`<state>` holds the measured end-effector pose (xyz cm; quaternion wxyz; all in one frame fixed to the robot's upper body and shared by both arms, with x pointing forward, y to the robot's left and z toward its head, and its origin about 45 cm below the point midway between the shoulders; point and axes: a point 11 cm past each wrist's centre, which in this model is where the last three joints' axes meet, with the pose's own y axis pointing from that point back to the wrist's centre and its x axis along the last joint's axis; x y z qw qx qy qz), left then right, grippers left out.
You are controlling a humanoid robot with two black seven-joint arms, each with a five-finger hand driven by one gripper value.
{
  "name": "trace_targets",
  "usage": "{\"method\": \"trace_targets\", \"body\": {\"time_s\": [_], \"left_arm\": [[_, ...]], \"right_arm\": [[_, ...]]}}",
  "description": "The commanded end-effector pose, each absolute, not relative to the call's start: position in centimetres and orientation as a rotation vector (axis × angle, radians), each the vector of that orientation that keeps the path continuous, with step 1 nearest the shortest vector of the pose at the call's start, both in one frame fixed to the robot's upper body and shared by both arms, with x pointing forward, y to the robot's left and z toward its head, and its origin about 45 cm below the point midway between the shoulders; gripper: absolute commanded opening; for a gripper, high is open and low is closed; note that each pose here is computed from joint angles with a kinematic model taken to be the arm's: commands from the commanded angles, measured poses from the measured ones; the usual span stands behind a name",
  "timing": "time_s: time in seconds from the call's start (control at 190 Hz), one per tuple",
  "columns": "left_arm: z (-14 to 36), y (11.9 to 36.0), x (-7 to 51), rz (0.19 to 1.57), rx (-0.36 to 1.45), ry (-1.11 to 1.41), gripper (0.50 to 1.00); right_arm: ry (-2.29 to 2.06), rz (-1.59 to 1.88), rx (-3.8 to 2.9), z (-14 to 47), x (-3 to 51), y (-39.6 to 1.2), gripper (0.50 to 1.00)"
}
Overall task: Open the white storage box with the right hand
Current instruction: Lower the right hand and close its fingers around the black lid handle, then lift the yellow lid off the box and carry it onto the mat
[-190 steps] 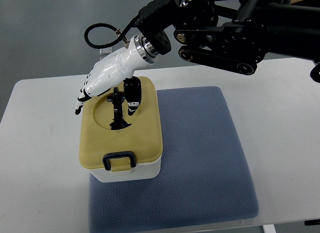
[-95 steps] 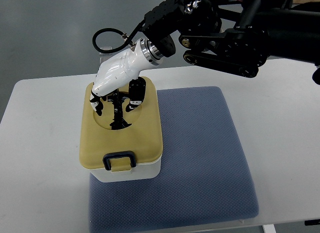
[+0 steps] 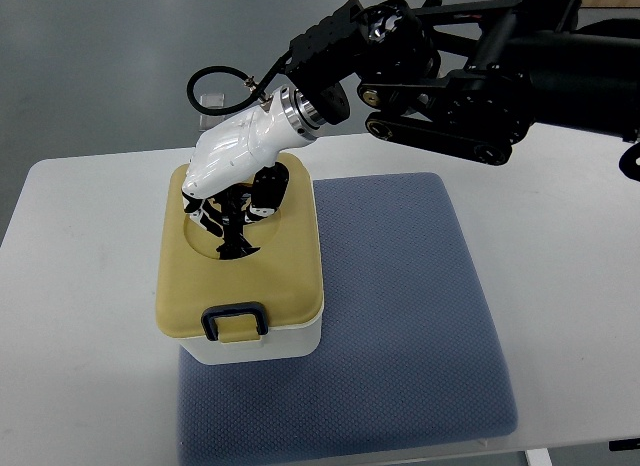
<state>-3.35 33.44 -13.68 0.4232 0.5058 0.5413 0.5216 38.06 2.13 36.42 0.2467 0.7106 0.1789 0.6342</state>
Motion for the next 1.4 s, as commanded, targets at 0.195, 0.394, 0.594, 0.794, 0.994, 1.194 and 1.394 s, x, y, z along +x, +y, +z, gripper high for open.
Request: {"method": "trace_targets", "body": {"time_s": [0.195, 0.394, 0.594, 0.794, 0.994, 1.194, 1.394], "left_arm": [[-13.7, 33.4, -3.3, 1.306, 1.266, 1.354, 1.0], [-13.7, 33.4, -3.3, 1.305, 1.265, 1.355, 1.0], [-13.7, 33.4, -3.3, 1.306, 1.266, 1.354, 1.0], [-13.7, 33.4, -3.3, 1.306, 1.266, 1.354, 1.0], [-13.7, 33.4, -3.3, 1.306, 1.266, 1.354, 1.0], [-13.7, 33.4, -3.3, 1.306, 1.266, 1.354, 1.0], [-13.7, 33.4, -3.3, 1.306, 1.266, 1.354, 1.0]], "right_arm": [[0.481, 1.735, 1.941, 36.5, 38.1, 2.1, 0.5], [0.433, 1.758, 1.959, 38.1, 38.5, 2.0, 0.5], [0.347, 1.804, 1.976, 41.0, 39.1, 1.6, 0.5], [0.161, 1.779, 1.966, 43.1, 42.1, -3.4, 0.5], [-0.129, 1.696, 1.937, 43.8, 45.7, -12.8, 0.5], [-0.262, 1.617, 1.917, 40.5, 46.6, -19.0, 0.5], [-0.325, 1.546, 1.919, 36.4, 46.5, -22.5, 0.5]]}}
